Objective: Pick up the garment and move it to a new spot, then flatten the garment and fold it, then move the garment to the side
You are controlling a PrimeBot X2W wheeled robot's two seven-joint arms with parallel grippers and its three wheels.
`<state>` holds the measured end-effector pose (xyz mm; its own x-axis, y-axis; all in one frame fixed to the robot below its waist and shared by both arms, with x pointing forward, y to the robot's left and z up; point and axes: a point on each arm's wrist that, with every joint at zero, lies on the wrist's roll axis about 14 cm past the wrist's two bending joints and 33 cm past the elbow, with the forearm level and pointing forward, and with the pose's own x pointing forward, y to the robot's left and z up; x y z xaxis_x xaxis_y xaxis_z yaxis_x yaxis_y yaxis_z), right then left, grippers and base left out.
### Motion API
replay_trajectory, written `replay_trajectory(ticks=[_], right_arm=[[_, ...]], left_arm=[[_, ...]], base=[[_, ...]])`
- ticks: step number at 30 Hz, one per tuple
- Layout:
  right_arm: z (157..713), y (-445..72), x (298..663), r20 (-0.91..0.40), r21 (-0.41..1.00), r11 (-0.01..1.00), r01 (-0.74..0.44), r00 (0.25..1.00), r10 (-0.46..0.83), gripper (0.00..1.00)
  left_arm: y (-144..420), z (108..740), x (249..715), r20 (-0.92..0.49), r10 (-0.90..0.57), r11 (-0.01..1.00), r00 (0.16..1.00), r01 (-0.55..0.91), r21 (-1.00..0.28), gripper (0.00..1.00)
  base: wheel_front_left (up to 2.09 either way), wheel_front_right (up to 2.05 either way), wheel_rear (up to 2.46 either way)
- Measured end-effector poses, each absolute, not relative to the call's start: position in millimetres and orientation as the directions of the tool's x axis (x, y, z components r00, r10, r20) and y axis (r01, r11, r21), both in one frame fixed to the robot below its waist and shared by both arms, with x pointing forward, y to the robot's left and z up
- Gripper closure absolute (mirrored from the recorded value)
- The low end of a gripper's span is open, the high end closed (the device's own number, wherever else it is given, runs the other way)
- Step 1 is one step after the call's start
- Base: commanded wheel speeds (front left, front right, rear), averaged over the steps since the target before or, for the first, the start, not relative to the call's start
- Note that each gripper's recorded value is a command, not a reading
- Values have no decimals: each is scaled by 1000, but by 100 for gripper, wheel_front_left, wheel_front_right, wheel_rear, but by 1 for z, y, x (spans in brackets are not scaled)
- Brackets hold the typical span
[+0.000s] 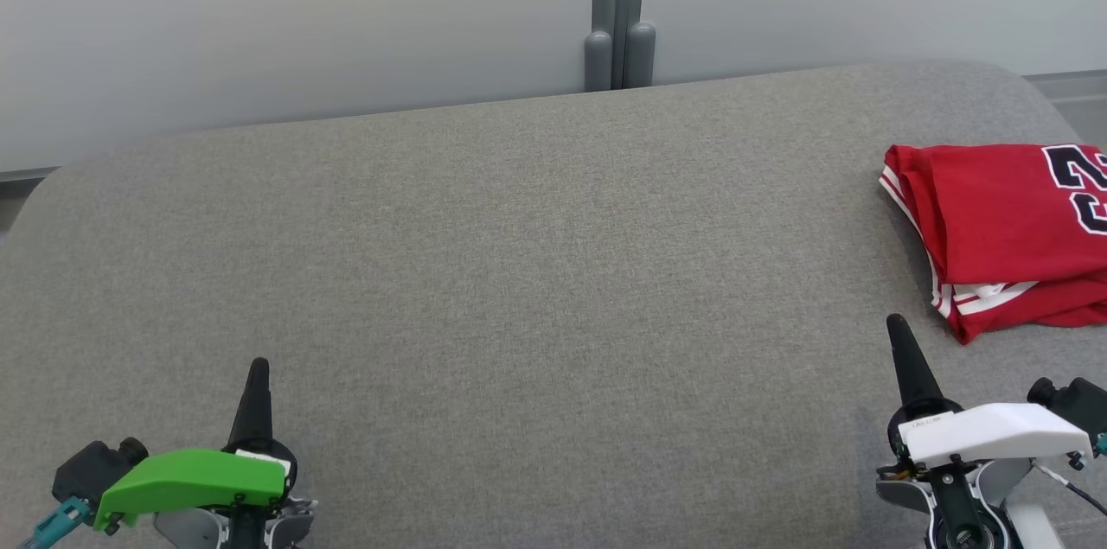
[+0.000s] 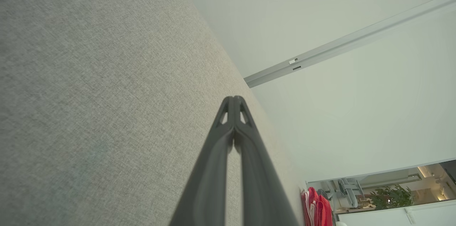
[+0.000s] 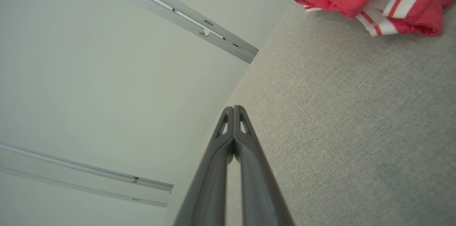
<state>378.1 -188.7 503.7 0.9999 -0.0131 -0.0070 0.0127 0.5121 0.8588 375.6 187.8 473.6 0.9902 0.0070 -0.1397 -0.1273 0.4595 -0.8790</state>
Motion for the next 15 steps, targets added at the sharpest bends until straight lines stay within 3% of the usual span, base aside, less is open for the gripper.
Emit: replay_trajectory(ticks=[15], right_arm=[[502, -192, 378, -15, 927, 375, 20, 1000, -17, 100]], left_arm=[[191, 479, 378, -121, -5, 335, 993, -112, -935, 100]], base=[[0, 0, 0]])
